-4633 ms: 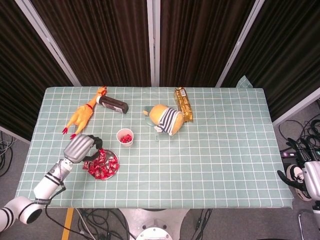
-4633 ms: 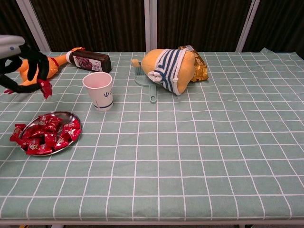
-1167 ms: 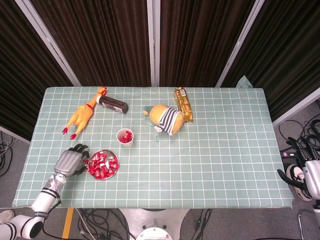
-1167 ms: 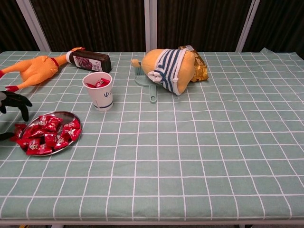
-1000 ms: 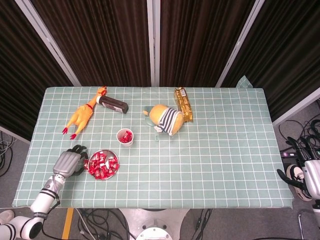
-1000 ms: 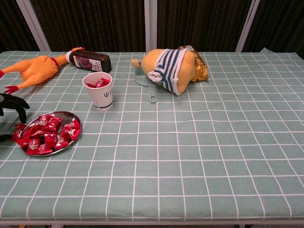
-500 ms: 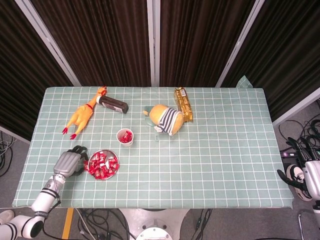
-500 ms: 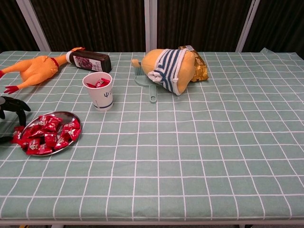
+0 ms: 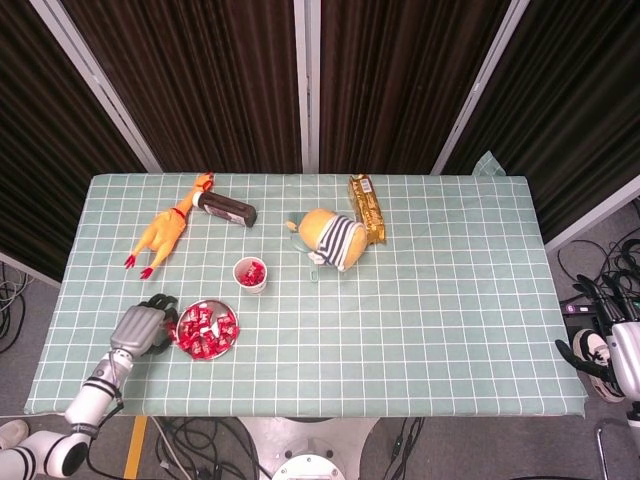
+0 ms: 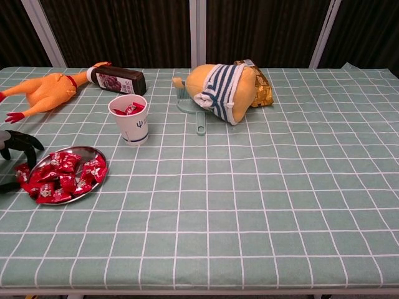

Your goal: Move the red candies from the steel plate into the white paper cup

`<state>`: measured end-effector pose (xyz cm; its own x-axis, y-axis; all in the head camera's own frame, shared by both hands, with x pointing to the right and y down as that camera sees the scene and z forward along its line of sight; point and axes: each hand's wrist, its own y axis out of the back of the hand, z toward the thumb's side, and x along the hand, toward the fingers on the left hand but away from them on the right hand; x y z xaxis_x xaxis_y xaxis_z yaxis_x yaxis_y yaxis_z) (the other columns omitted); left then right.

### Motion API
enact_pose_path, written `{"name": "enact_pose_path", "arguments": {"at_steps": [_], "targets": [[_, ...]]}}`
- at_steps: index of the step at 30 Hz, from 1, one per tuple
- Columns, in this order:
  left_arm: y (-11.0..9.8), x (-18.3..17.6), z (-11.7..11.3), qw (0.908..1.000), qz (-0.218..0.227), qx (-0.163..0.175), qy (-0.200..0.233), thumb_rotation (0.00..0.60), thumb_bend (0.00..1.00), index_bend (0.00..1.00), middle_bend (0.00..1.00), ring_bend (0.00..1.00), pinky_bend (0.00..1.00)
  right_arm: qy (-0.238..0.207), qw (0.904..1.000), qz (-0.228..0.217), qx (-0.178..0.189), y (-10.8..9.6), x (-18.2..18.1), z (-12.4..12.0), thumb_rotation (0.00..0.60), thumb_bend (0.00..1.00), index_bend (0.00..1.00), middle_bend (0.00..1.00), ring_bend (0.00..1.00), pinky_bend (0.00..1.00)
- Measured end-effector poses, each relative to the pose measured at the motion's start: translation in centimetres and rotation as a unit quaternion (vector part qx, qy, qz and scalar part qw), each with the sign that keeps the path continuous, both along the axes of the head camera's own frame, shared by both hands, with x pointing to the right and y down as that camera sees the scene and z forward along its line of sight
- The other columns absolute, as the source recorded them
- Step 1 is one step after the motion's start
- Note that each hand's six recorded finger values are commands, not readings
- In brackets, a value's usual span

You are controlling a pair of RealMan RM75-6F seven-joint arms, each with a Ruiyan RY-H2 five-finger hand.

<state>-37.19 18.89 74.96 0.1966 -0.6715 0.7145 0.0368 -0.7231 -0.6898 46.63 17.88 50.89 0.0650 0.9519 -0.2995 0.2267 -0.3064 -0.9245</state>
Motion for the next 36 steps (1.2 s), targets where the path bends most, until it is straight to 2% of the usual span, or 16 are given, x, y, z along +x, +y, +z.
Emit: {"name": "enact_pose_path", "arguments": {"at_steps": [4, 11, 14, 20, 24, 28, 32, 36], "targets": [[-0.2, -0.2, 0.0, 1.0, -0.005, 0.006, 0.002, 0.6, 0.33, 0.6, 0.3, 0.15, 0.34, 0.0, 1.0, 0.0, 0.0, 0.0, 0.0, 0.0, 0.6, 0.16, 0.08, 0.21, 0.05, 0.26], [-0.8, -0.6, -0.6, 0.9996, -0.017, 0.021, 0.006, 0.6, 0.35, 0.62, 0.32, 0.15, 0.35, -0.001, 1.0, -0.002, 0.001, 0.0, -0.1, -0.1, 0.6, 0.16, 0.08, 0.21, 0.05, 0.26], [-1.5, -0.8, -1.3, 0.9991, -0.023, 0.035, 0.011, 0.6, 0.35, 0.62, 0.32, 0.15, 0.35, -0.001, 1.0, -0.002, 0.003, 0.0, -0.1, -0.2, 0.6, 0.16, 0.08, 0.21, 0.05, 0.26], [-4.2, -0.1, -4.2, 0.995, -0.034, 0.084, 0.041, 0.6, 0.35, 0.62, 0.32, 0.15, 0.35, 0.0, 1.0, -0.004, 0.004, 0.0, -0.2, -0.2, 0.6, 0.16, 0.08, 0.21, 0.05, 0.26], [-7.1, 2.3, -6.4, 0.9898, -0.017, 0.117, 0.079, 0.6, 0.35, 0.61, 0.32, 0.15, 0.35, 0.0, 1.0, -0.006, 0.004, -0.1, -0.3, -0.2, 0.6, 0.16, 0.08, 0.21, 0.05, 0.26], [-9.9, 5.4, -7.6, 0.9846, 0.014, 0.139, 0.105, 0.6, 0.35, 0.61, 0.32, 0.15, 0.34, -0.001, 1.0, -0.006, 0.003, -0.1, -0.3, -0.1, 0.6, 0.16, 0.08, 0.21, 0.05, 0.26], [-11.6, 8.2, -7.3, 0.9838, 0.042, 0.131, 0.115, 0.6, 0.35, 0.61, 0.32, 0.15, 0.34, 0.0, 1.0, -0.004, 0.002, 0.0, -0.1, -0.1, 0.6, 0.16, 0.08, 0.21, 0.05, 0.26], [-12.9, 11.1, -6.1, 0.9856, 0.068, 0.107, 0.112, 0.6, 0.35, 0.6, 0.32, 0.15, 0.34, 0.002, 1.0, 0.0, 0.001, 0.0, 0.1, -0.1, 0.6, 0.16, 0.08, 0.21, 0.05, 0.26]]}}
